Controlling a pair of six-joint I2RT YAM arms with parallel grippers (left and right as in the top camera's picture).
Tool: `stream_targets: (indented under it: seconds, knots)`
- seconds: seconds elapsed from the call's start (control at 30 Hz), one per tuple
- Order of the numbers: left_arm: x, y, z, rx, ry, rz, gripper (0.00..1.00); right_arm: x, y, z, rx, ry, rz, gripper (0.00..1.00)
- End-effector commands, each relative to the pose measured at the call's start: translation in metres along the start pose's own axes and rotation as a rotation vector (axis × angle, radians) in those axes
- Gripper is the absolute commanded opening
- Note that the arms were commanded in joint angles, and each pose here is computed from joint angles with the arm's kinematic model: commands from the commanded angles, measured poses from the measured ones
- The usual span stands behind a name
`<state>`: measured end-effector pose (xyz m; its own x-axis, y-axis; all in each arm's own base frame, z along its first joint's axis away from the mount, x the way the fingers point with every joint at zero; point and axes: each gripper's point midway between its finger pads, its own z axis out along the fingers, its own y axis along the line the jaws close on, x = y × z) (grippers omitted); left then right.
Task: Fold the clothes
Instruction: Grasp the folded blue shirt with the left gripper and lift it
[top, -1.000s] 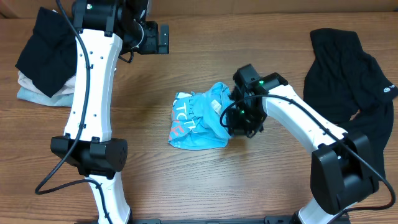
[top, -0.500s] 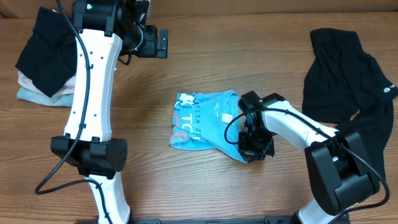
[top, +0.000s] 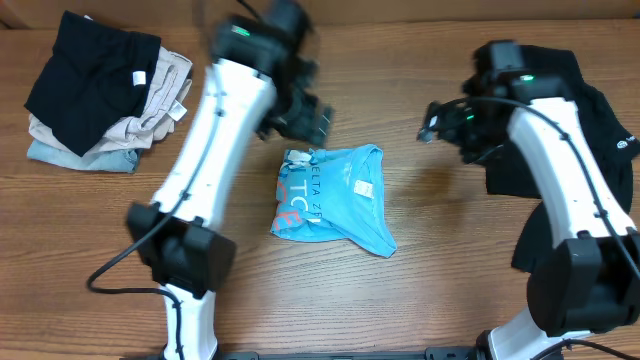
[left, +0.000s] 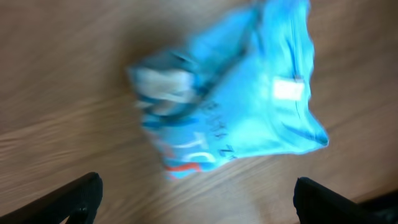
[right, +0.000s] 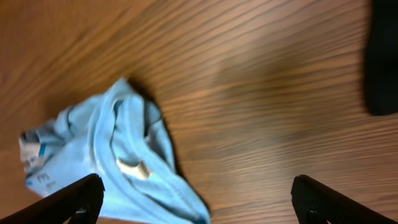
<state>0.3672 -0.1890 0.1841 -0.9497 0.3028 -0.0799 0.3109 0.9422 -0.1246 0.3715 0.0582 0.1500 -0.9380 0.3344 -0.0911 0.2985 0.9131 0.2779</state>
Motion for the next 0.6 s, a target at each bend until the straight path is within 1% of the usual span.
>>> stream_targets:
  seconds: [0.0, 0.07, 0.17, 0.37, 0.47, 0.57]
  knots:
    - [0.023, -0.016, 0.049, -0.029, 0.124, 0.079, 1.00, -0.009, -0.008, -0.012, -0.004, -0.037, -0.015, 1.00]
    - [0.033, -0.021, 0.076, -0.033, 0.158, 0.115, 0.99, -0.011, -0.011, -0.013, -0.001, -0.041, -0.020, 1.00]
    - [0.040, -0.024, 0.108, -0.030, 0.171, 0.174, 0.99, -0.013, -0.012, -0.013, -0.002, -0.049, -0.019, 1.00]
    - [0.052, -0.014, 0.158, -0.040, 0.171, 0.279, 0.99, -0.018, -0.010, -0.014, -0.008, -0.068, -0.023, 1.00]
    - [0.058, 0.010, 0.180, -0.145, 0.163, 0.298, 1.00, -0.019, -0.010, -0.014, -0.010, -0.074, -0.025, 1.00]
    - [0.062, 0.048, 0.187, -0.341, 0.165, 0.308, 1.00, -0.020, -0.011, -0.014, -0.005, -0.076, -0.025, 1.00]
